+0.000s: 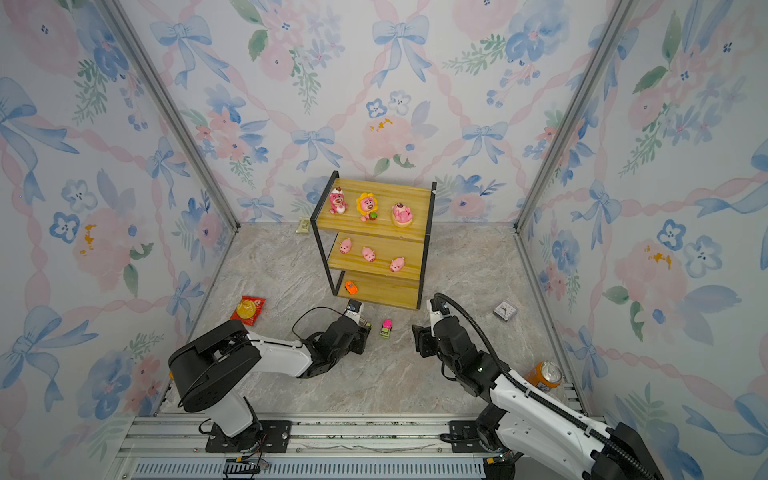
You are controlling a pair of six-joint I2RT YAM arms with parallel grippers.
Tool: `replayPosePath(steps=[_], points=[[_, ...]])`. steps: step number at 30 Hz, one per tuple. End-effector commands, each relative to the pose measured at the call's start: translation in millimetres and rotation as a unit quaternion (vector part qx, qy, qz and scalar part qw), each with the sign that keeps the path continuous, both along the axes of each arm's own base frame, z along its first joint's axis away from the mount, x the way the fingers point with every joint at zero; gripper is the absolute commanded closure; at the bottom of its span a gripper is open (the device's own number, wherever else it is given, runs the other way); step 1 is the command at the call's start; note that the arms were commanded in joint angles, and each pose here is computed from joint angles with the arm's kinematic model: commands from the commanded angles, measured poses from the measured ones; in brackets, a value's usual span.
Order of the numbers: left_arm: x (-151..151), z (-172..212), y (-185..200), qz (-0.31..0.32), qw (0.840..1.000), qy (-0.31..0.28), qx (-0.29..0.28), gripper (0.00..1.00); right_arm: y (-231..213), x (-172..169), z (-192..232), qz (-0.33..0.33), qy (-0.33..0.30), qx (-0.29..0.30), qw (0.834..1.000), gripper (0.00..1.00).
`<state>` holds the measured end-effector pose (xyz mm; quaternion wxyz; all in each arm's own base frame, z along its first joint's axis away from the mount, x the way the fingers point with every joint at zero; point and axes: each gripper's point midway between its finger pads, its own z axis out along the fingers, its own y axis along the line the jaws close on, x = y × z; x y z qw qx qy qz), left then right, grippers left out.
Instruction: Place and organize the plastic toys onto the shelf
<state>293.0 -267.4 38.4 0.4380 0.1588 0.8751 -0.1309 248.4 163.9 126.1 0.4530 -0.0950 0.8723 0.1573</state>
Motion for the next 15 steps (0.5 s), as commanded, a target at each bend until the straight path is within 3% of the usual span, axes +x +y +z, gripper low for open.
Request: replayPosePath(steps=[1,7,15], points=[[-3.7,3.2,9.8,-0.010,1.000,-0.004,0.014,0.48,-1.0,-4.8,-14.7,0.006,0.021,-0.005,1.000,0.36],[-8.9,6.2,12.4,-0.014,1.000,0.000,0.006,0.44,-5.8,0.6,-21.8,-0.022,0.029,-0.001,0.999,0.36],[-8.6,14.3,-2.7,-0.022,1.000,-0.002,-0.013,0.44,24.2,5.7,-40.7,0.030,0.088,0.011,0.996,0.47]])
